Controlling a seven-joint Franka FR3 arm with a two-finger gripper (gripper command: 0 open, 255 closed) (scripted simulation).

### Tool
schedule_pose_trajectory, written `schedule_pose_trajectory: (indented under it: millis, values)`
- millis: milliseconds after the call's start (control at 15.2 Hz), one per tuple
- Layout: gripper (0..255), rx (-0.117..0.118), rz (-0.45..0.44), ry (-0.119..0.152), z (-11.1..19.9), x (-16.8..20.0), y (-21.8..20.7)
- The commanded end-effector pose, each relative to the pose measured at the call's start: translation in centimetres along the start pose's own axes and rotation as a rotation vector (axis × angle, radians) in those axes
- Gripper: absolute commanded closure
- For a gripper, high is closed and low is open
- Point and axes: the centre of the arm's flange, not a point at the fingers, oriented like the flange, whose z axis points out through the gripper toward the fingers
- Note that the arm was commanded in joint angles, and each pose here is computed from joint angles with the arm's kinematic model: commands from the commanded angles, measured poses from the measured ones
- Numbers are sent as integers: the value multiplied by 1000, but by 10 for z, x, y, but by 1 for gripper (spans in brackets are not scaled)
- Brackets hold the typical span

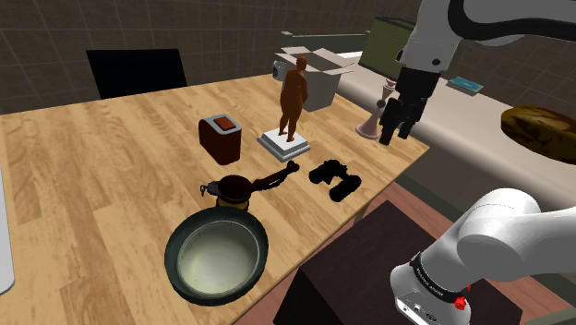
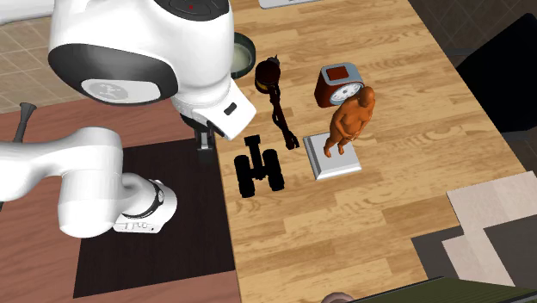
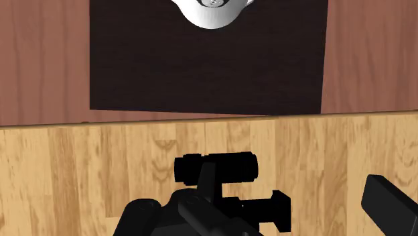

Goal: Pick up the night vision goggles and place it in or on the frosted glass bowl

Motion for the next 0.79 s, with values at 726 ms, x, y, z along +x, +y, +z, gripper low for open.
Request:
schedule_pose_trajectory:
  millis: [726]
  values:
    - [0,-111,196,197,116,50,-66]
